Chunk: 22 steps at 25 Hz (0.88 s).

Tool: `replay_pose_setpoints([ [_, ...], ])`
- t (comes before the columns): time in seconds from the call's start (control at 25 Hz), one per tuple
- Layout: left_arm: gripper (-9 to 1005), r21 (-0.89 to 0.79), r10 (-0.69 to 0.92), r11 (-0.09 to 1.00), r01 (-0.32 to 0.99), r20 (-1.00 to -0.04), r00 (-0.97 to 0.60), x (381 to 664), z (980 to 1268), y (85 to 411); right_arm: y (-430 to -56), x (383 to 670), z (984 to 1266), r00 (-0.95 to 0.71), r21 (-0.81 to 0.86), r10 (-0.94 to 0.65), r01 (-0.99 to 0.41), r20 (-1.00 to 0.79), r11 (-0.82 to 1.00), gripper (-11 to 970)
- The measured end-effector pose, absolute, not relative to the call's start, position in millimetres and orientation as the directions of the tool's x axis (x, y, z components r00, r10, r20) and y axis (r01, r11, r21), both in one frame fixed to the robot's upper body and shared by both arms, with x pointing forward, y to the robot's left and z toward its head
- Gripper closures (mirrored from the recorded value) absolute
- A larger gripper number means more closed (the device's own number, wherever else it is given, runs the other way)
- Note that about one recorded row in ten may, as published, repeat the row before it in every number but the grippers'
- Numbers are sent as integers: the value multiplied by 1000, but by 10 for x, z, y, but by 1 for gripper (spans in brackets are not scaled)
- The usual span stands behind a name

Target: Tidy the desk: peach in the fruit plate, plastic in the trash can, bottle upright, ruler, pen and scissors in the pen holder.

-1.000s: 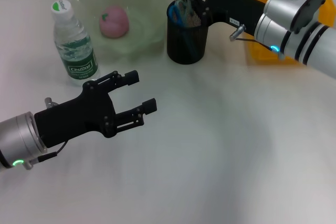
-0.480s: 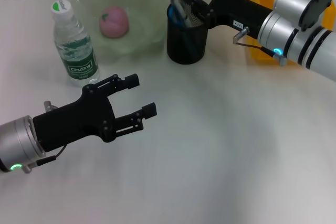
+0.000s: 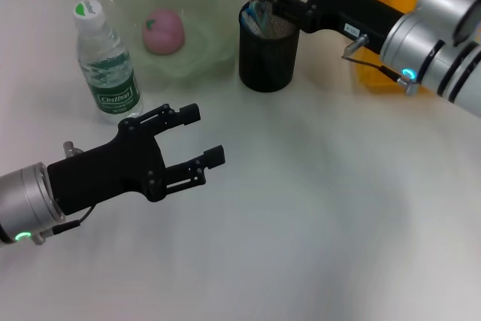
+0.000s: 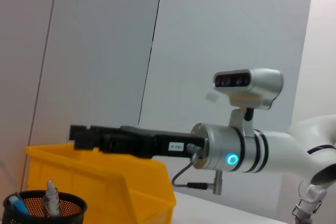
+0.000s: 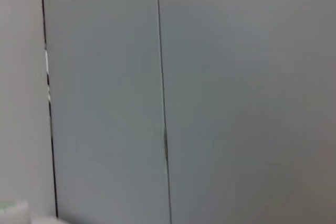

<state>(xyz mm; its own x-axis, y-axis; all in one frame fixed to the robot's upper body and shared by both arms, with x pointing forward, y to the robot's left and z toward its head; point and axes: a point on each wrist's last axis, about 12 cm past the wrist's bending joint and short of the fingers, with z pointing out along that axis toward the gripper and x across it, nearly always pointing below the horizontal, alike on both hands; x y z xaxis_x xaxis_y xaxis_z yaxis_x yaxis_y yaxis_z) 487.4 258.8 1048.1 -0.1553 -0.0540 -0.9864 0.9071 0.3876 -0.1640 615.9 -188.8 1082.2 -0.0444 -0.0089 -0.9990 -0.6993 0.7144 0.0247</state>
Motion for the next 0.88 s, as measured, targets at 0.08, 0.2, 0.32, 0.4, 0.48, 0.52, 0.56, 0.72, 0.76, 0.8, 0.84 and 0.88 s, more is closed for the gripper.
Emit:
replay_pose_setpoints([
  [0.08,210,-158,-50,387,908,-987,-151,4888,10488,2585,-1934,6108,10864,-18,47,49,-706,-999,706,275],
  [0.2,210,-156,-49,384,910,-988,-148,4896,10493,2579,-1973,6071,10883,-14,72,88,-711,-996,699,252],
  [0.32,210,-152,-47,382,912,-988,-145,4908,10502,2576,-2065,5982,10895,-25,126,157,-723,-987,679,229],
  [0.4,210,-151,-47,381,912,-988,-144,4910,10504,2576,-2143,5890,10893,-32,163,206,-734,-978,660,214],
  [0.48,210,-153,-49,378,913,-988,-146,4912,10509,2575,-2297,5700,10891,-40,217,286,-755,-957,619,214],
  [0.52,210,-153,-49,378,913,-988,-146,4912,10509,2575,-2297,5700,10891,-40,217,286,-755,-957,619,215],
  [0.56,210,-156,-49,375,914,-988,-148,4909,10509,2573,-2348,5634,10893,-46,230,306,-766,-951,601,215],
  [0.72,210,-160,-45,355,921,-987,-154,4891,10509,2564,-2548,5360,10884,-100,245,301,-832,-948,497,215],
  [0.76,210,-160,-40,346,924,-987,-156,4885,10508,2560,-2590,5292,10876,-123,248,283,-852,-951,462,215],
  [0.8,210,-160,-32,334,929,-987,-158,4879,10508,2552,-2633,5236,10872,-146,247,256,-871,-956,425,216],
  [0.84,210,-160,-25,324,932,-987,-161,4878,10511,2549,-2664,5184,10862,-167,247,228,-887,-959,391,216],
  [0.88,210,-168,-6,300,939,-985,-174,4879,10521,2546,-2737,5090,10833,-206,249,159,-911,-966,330,216],
])
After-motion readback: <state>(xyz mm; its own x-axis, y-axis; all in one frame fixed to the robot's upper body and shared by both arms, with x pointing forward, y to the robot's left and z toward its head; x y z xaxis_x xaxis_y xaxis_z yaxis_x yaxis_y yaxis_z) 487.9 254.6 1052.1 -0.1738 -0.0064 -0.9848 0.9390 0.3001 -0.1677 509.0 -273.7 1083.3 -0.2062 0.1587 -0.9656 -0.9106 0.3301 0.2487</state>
